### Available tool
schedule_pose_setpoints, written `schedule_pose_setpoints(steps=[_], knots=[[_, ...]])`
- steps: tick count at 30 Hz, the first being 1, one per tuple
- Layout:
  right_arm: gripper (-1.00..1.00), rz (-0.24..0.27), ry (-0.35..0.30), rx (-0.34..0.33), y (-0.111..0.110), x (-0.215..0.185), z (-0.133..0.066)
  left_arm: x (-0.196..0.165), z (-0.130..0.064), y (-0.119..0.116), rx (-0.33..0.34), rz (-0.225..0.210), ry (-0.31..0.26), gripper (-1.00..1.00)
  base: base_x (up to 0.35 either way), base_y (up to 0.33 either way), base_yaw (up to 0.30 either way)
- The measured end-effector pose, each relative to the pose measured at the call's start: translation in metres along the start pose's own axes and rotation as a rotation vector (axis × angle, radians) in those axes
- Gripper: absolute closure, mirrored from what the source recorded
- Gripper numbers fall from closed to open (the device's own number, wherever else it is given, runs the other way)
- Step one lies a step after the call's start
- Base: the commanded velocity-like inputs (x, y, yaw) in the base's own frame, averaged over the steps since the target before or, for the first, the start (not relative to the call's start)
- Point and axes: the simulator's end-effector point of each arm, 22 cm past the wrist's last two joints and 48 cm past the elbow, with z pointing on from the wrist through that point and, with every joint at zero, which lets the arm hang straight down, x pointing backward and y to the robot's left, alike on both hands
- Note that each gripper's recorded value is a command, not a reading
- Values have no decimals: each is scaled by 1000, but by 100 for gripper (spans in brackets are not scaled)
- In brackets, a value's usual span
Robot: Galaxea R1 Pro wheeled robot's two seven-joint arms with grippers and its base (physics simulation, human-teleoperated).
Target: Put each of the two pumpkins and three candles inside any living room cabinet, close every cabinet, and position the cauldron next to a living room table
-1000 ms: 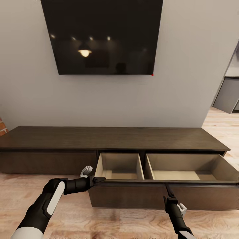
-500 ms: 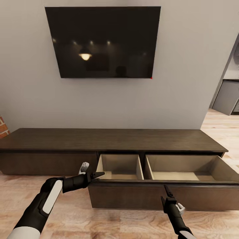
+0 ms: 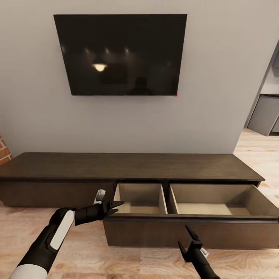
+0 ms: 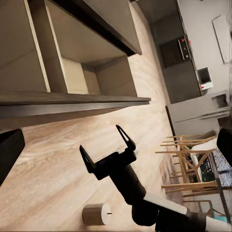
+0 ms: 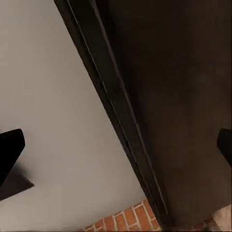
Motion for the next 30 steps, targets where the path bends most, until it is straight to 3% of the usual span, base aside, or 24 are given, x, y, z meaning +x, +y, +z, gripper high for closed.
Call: schedule_pose_setpoints(steps=[4, 6, 10, 12, 15, 18, 30], knots=[[-100, 35, 11, 53, -14, 6, -15, -6, -1, -12, 21, -8, -4, -100, -91, 0, 0], [-100, 26, 42, 83, -20, 14, -21, -9, -2, -16, 23, -9, -5, -100, -26, 0, 0], [-100, -60, 153, 183, -38, 38, -34, -14, -3, -24, 25, -11, -5, -100, -8, 0, 0], [-100, -102, 172, 204, -40, 42, -36, -17, -3, -28, 25, -10, -4, -100, -2, 0, 0], [-100, -202, 151, 201, -34, 37, -36, -19, -3, -33, 25, -9, 1, -100, 0, 0, 0], [-100, -253, 137, 183, -24, 35, -35, -22, -4, -39, 25, -8, 3, -100, 0, 0, 0], [-100, -280, 145, 180, 2, 45, -34, -37, -7, -61, 25, -8, 5, -100, 0, 0, 0]])
